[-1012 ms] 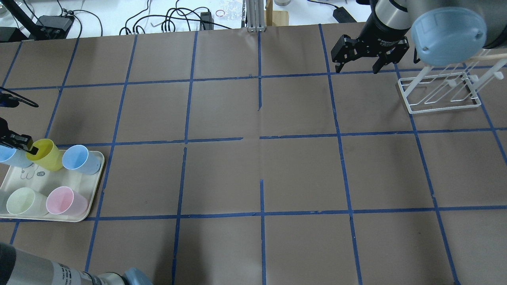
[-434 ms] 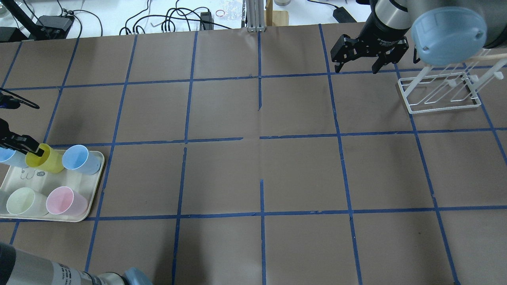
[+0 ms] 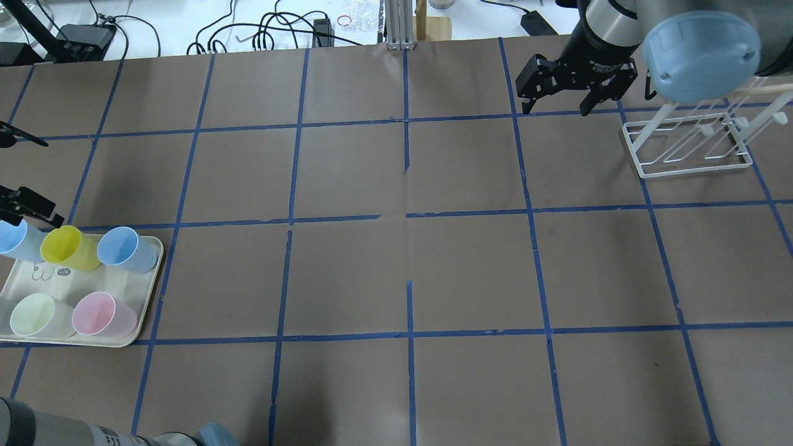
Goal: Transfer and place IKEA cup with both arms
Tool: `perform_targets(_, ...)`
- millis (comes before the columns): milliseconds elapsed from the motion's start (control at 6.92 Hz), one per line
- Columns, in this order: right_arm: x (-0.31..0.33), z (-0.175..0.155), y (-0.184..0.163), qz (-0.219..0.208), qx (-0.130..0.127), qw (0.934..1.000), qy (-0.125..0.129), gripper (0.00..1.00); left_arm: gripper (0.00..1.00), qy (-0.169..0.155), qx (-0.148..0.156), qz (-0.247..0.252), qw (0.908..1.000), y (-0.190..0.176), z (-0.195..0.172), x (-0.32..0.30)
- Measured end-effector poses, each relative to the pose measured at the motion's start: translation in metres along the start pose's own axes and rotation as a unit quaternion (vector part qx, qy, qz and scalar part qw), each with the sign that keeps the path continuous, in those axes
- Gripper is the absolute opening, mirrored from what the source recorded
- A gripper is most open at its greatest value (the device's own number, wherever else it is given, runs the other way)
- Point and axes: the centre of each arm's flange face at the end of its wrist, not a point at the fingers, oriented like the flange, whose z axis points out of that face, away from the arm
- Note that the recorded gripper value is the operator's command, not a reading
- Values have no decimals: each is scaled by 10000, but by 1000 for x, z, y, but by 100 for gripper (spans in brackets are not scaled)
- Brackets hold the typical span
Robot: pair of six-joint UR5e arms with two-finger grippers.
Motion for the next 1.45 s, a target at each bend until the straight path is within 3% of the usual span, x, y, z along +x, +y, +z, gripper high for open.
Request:
perform_targets(578, 9, -2, 4, -6, -132, 9985, 532, 100, 100, -188, -32, -1097, 9938, -42, -89, 240)
perform_targets(867, 3, -31, 9, 93, -345, 9975, 614, 100, 100, -252, 74, -1308, 9911, -37, -127, 348)
perform_targets(1156, -11, -86, 43, 135, -442, 9970, 628, 100, 100, -262, 70, -1192, 9925, -30, -157, 384)
perform_targets(1445, -16, -108, 58, 81, -338, 9976, 601, 100, 100, -276, 37, -1077, 9938, -31, -163, 389)
